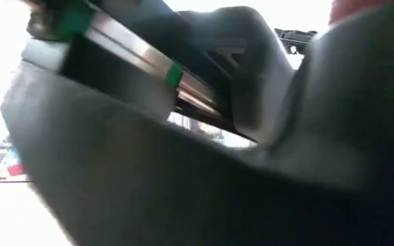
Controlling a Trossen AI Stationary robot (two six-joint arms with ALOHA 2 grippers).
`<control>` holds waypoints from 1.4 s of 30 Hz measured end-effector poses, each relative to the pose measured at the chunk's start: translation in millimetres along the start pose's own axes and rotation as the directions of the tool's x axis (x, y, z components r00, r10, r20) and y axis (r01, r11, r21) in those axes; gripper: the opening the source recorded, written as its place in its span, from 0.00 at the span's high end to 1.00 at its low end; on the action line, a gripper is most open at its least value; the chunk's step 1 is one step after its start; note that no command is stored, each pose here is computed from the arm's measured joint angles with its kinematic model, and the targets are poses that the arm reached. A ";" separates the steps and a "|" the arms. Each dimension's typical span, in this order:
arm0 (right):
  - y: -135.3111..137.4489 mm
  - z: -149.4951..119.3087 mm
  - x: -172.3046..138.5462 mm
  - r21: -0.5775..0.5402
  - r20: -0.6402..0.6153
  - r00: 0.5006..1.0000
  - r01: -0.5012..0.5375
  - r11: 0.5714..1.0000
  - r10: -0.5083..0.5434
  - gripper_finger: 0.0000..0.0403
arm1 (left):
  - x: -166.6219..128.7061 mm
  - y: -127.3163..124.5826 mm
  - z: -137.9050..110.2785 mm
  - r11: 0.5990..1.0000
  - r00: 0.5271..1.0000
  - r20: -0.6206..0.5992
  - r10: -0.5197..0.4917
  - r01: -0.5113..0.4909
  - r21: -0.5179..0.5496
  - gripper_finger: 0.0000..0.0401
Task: Pick and place Granola Bars by type
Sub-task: Put the yellow granola bar into the right transparent bin
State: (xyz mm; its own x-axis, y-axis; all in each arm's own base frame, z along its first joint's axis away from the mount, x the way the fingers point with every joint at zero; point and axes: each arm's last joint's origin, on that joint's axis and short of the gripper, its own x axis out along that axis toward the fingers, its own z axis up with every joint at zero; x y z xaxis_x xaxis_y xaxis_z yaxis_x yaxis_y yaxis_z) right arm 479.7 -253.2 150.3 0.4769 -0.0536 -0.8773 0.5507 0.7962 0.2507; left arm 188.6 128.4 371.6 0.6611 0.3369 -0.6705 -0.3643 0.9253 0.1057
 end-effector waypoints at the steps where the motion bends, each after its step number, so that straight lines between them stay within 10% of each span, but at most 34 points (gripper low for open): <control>1: 0.5 0.1 0.1 -0.001 0.002 1.000 -0.001 1.000 0.001 0.40 | -0.1 0.0 0.0 1.000 1.000 0.000 0.000 0.000 0.000 1.00; 42: 11.2 -4.9 11.4 -0.037 0.050 0.993 0.110 0.993 -0.108 0.52 | -0.4 0.1 0.3 1.000 1.000 0.005 0.001 -0.001 0.018 1.00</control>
State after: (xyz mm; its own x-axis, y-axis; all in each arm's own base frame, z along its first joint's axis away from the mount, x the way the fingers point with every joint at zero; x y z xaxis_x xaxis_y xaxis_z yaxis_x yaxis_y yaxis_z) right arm 488.0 -242.0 141.0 0.4479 -0.1692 -0.8779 0.5739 0.8074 0.1372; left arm 188.5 128.4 372.1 0.6635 0.3389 -0.6670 -0.3535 0.9277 0.1198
